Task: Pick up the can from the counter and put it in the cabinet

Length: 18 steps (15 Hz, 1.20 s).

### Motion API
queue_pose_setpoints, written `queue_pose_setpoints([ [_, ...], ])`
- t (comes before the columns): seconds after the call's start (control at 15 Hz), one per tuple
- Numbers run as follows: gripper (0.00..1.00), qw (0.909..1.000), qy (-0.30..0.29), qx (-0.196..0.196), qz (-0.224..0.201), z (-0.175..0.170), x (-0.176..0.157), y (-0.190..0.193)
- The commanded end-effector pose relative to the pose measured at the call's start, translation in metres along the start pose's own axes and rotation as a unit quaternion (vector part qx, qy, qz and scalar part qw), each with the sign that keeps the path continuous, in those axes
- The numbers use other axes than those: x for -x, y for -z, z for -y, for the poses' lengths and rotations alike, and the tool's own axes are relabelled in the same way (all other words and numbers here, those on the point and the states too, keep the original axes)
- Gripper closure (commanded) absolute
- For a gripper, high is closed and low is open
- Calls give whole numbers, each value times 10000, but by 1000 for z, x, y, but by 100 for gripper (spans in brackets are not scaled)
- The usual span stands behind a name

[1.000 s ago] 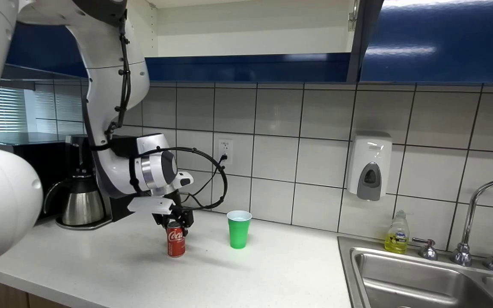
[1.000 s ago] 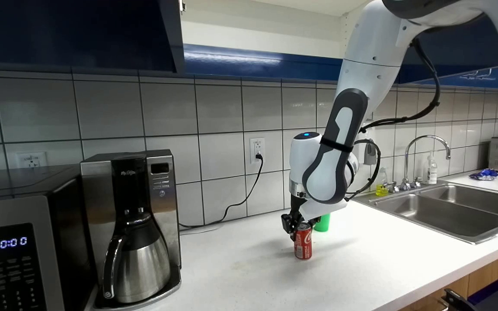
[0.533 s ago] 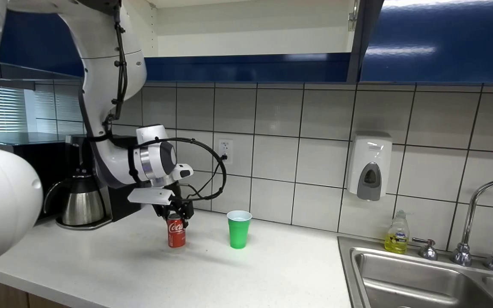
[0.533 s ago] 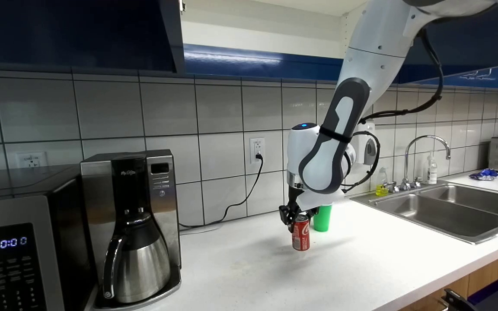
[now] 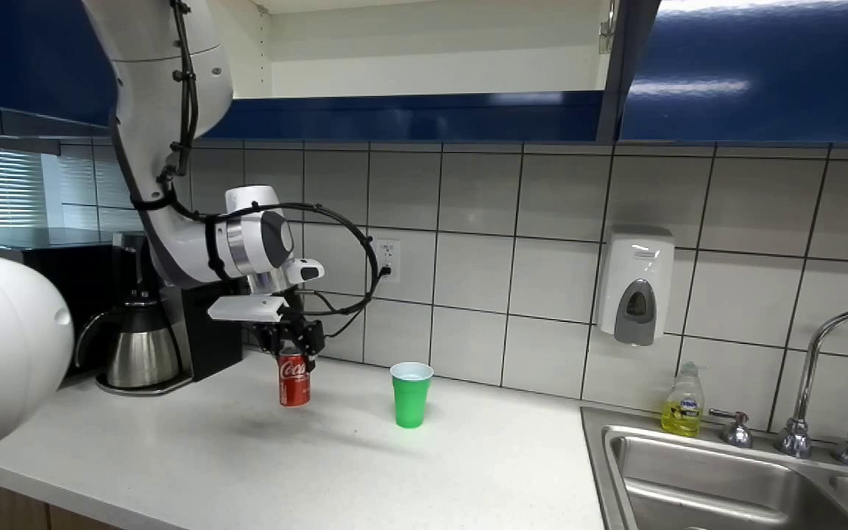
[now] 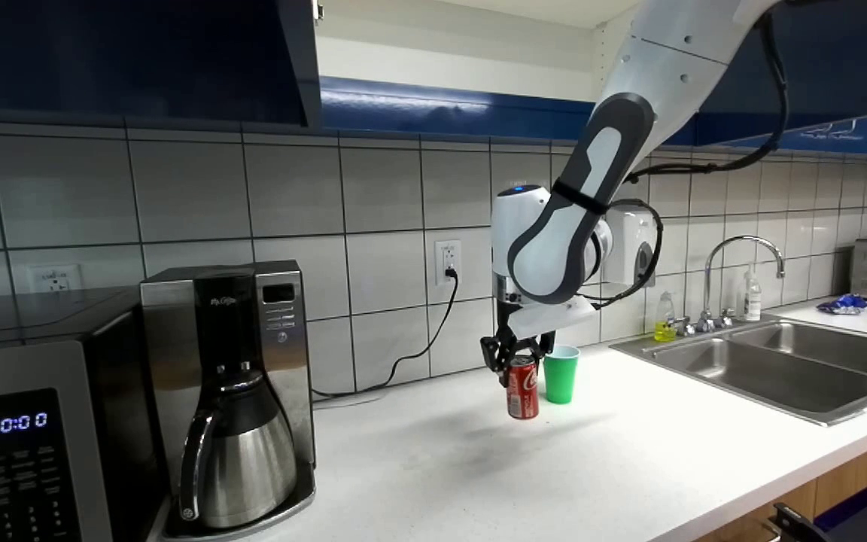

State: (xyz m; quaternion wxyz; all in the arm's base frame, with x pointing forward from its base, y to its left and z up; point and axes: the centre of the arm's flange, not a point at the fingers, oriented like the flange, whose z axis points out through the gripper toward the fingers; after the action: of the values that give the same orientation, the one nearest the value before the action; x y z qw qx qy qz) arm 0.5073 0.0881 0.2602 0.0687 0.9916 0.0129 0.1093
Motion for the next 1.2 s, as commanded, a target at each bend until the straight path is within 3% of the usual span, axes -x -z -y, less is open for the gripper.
queue_pose_setpoints([
  [0.0, 61, 10000, 65, -7, 44, -2, 4, 44],
  [1.13, 61, 9998, 2, -198, 74, -5, 23, 185],
])
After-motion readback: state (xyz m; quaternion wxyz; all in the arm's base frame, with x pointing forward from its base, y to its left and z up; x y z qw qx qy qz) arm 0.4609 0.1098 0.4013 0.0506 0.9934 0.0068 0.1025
